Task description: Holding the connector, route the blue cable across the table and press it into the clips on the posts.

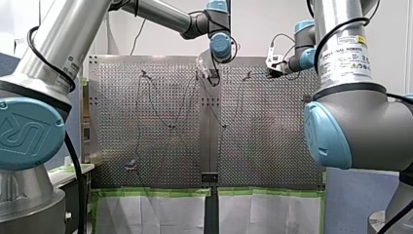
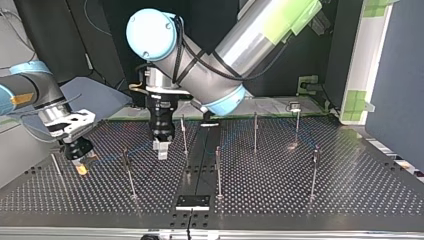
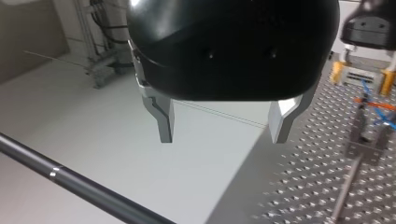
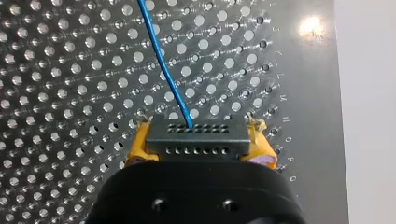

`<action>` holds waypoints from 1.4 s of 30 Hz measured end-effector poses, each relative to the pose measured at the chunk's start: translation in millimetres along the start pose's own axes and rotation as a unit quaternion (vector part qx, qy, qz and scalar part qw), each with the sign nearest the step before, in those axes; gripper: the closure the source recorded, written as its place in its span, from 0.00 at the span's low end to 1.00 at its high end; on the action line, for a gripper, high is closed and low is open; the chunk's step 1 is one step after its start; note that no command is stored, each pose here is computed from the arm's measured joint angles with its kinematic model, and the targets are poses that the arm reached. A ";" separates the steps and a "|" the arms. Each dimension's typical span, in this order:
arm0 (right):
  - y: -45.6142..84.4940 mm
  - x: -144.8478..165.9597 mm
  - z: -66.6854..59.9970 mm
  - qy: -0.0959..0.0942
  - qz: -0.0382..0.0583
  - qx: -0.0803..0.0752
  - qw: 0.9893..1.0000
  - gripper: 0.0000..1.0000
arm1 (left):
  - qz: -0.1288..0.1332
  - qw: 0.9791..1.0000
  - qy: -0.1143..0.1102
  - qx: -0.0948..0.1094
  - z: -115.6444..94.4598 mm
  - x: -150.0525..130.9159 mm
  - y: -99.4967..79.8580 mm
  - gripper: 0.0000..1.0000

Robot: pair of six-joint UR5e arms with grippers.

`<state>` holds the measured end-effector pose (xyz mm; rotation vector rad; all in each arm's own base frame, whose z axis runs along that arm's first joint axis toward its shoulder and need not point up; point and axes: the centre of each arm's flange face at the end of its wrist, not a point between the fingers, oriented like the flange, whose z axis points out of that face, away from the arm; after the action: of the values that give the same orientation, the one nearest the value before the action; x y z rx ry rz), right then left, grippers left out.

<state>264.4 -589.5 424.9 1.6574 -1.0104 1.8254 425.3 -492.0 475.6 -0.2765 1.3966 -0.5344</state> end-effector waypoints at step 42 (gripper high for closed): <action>-8.8 -3.7 2.0 -0.004 0.001 0.007 1.000 1.00 | -0.052 0.995 -0.080 0.038 -70.8 -17.5 37.4 0.00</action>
<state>272.9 -585.1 423.1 1.6743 -1.0060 1.8311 361.8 -442.4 460.4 -0.3247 1.2088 -0.6360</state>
